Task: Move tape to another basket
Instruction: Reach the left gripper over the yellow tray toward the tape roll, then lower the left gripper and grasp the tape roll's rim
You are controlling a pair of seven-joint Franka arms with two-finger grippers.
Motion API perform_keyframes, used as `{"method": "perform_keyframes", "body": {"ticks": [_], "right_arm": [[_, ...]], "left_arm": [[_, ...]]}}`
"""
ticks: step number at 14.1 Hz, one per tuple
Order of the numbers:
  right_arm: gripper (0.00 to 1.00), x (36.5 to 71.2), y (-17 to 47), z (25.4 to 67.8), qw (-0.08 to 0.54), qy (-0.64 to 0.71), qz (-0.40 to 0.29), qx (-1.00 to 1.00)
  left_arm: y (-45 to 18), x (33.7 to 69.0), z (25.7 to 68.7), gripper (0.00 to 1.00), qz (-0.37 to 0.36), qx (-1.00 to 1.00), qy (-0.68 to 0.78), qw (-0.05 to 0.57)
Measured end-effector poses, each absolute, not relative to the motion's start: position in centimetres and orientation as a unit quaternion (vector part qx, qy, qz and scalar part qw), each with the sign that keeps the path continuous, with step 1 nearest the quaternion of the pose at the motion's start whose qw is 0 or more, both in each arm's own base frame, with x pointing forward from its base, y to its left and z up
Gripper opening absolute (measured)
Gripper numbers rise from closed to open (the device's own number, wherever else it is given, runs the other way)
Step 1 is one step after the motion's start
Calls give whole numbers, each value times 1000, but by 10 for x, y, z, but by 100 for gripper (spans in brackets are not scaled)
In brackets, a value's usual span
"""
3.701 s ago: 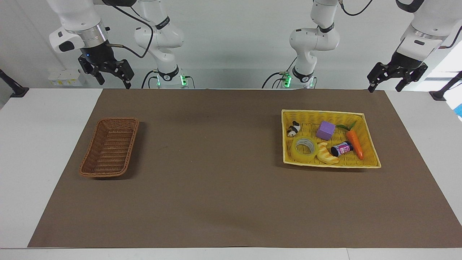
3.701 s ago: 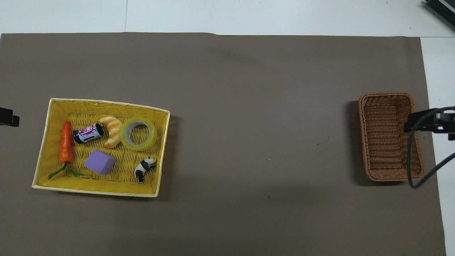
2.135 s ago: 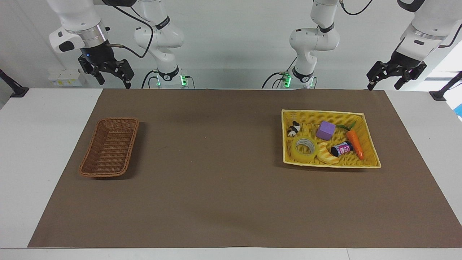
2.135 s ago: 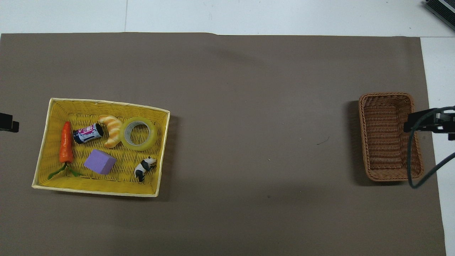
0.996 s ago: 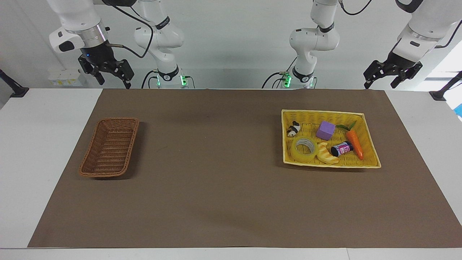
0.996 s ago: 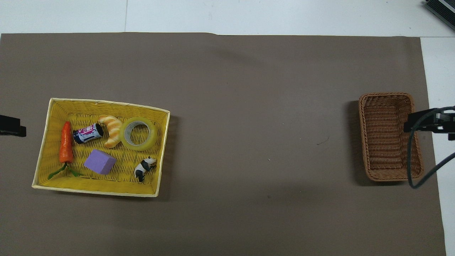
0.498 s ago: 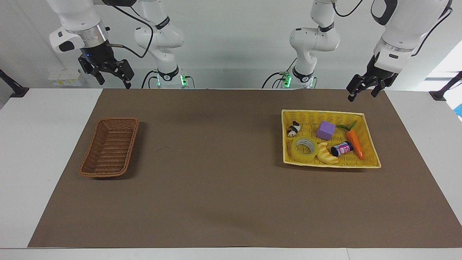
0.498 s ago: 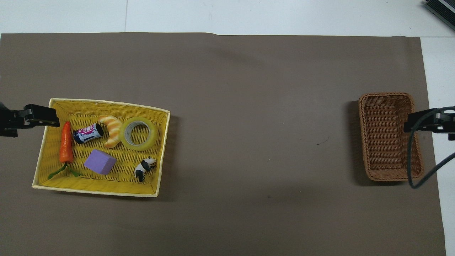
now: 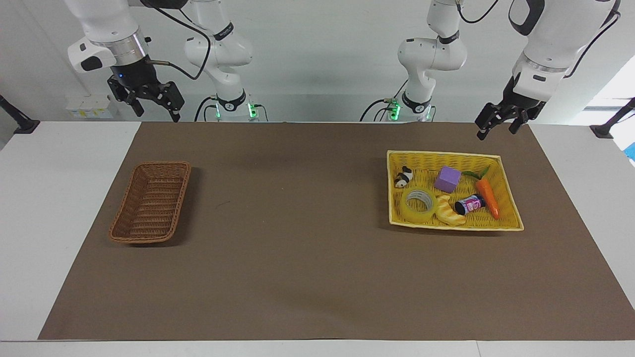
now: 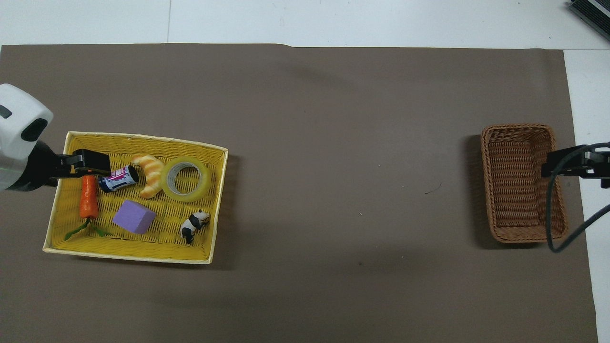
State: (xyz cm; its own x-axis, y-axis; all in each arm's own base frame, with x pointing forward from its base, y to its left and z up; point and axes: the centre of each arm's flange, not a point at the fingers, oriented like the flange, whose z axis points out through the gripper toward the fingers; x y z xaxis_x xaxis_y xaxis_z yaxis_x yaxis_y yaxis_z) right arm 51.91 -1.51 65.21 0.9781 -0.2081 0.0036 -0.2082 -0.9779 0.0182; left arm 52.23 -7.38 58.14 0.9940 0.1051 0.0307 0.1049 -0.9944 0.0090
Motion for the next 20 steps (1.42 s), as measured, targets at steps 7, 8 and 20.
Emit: {"method": "perform_keyframes", "body": {"ticks": [7,8,20], "right_arm": [[100,519,-15,652,9,-105,1,994],[100,519,-15,652,9,-105,1,994],[100,519,-15,652,9,-105,1,994]], "left_arm": [[-79,523,582,100,24,998,59,6],[-79,524,583,100,28,997,75,7],[-93,547,444,100,22,963,268,3]]}}
